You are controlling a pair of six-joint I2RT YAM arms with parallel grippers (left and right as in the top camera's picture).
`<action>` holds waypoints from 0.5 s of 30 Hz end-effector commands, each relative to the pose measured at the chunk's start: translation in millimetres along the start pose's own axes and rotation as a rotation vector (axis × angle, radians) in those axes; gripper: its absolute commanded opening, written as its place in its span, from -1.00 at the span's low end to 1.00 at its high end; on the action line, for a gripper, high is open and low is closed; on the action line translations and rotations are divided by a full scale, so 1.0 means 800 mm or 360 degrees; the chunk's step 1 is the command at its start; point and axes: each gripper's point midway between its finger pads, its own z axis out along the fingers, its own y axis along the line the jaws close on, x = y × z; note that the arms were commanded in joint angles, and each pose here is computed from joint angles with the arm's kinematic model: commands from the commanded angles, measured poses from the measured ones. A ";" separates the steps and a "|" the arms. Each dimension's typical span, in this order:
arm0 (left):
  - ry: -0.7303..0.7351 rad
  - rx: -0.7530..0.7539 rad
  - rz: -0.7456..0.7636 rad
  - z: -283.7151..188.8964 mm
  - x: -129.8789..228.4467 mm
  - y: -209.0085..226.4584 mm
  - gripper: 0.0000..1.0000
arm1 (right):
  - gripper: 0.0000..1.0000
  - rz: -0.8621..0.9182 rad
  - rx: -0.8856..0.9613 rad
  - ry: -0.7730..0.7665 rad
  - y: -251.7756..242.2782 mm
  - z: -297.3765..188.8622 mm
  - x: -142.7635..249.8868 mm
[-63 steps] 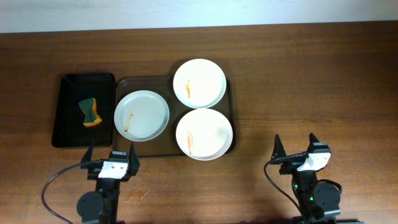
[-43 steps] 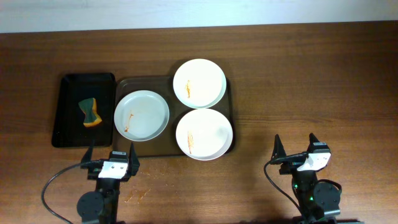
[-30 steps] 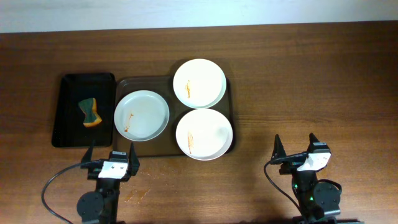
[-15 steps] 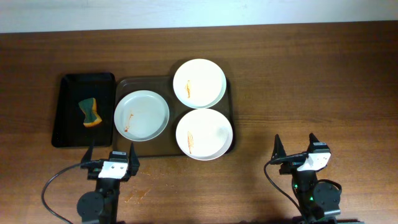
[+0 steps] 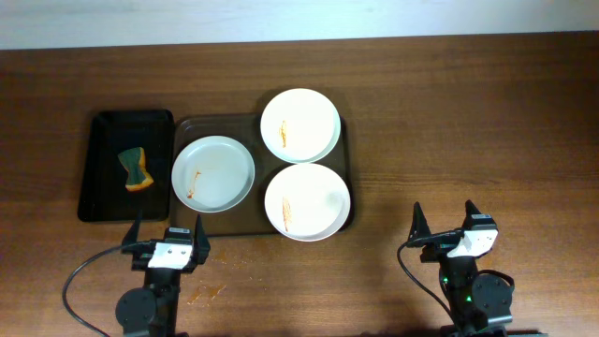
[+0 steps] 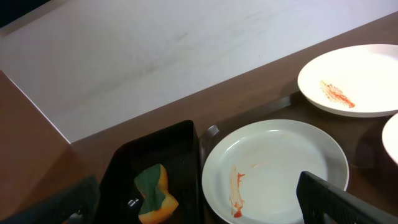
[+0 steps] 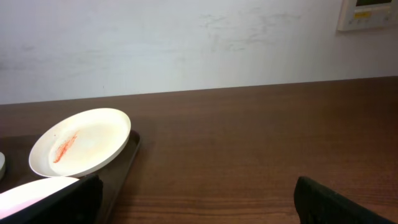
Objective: Clean dirty plates on tray and stack at the side
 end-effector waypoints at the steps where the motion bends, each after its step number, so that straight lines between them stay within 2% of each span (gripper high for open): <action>1: -0.0006 0.0003 0.0020 0.000 0.001 -0.002 0.98 | 0.97 0.0006 0.0032 0.0005 -0.005 0.001 0.004; 9: -0.0007 0.0003 0.0021 0.000 0.001 -0.001 0.98 | 0.97 0.0006 0.0006 0.0002 -0.001 0.001 0.003; 15: -0.0095 0.0046 0.0029 -0.001 -0.015 -0.006 0.98 | 0.97 0.0009 -0.0044 -0.0019 0.005 0.001 -0.001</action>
